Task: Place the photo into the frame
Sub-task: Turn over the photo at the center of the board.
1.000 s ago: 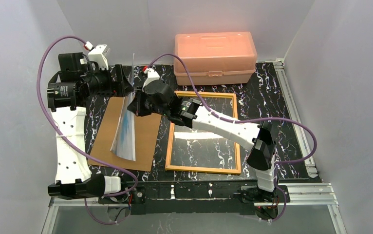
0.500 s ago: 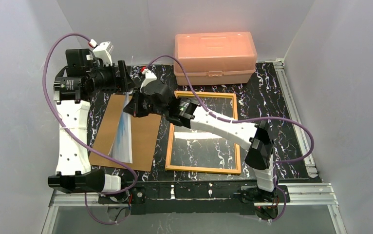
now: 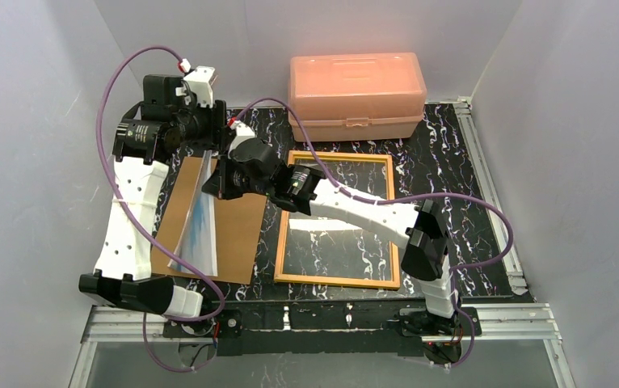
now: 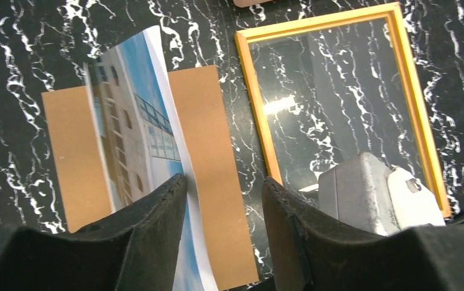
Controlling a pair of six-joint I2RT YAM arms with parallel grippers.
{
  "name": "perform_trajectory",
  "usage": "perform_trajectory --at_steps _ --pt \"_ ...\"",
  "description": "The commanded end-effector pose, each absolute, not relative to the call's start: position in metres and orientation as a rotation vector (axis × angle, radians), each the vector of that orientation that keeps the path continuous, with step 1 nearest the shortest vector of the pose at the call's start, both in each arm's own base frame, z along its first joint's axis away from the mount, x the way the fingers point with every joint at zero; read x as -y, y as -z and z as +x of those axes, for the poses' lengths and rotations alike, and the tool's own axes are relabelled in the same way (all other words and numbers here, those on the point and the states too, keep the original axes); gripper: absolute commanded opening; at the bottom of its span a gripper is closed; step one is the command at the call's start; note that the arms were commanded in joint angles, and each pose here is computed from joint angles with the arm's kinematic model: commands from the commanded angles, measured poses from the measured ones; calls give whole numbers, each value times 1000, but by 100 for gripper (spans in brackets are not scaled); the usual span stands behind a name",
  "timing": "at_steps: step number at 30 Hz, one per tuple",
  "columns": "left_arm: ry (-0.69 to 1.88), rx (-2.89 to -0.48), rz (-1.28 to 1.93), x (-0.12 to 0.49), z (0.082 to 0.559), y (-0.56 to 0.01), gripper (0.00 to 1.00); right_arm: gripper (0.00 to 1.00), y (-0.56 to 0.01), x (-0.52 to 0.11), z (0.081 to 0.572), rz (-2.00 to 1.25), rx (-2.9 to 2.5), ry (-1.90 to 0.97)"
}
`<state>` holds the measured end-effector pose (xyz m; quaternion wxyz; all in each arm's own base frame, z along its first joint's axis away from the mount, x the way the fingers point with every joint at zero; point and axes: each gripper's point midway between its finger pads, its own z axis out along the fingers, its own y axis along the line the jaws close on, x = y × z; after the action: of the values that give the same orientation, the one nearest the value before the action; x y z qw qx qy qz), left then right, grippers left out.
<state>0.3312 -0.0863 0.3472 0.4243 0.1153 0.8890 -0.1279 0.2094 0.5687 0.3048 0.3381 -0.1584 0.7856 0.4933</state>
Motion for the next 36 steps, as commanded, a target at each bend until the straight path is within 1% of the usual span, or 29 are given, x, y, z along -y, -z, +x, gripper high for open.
perform_trajectory --at_steps 1,4,7,13,18,24,27,29,34,36 --pt "167 -2230 292 67 329 -345 45 1 -345 -573 212 -383 -1929 -1363" --pt "123 -2216 276 60 330 -345 40 1 -347 -571 214 -369 -1921 -1365" --pt "83 -2200 271 54 329 -347 40 1 -346 -568 214 -359 -1918 -1356" --pt "51 -2192 282 50 327 -346 43 1 -344 -569 215 -360 -1920 -1365" --pt "46 -2204 293 50 330 -339 38 1 -344 -570 214 -363 -1918 -1376" --pt "53 -2232 295 51 332 -329 35 3 -345 -571 213 -367 -1916 -1380" --pt "46 -2232 303 50 332 -328 24 4 -344 -572 212 -366 -1918 -1390" --pt "45 -2233 311 50 331 -328 18 5 -343 -573 212 -364 -1919 -1396" --pt "29 -2251 327 49 330 -324 15 7 -345 -574 212 -366 -1912 -1406" --pt "25 -2259 339 48 330 -322 9 12 -344 -575 211 -368 -1914 -1410"
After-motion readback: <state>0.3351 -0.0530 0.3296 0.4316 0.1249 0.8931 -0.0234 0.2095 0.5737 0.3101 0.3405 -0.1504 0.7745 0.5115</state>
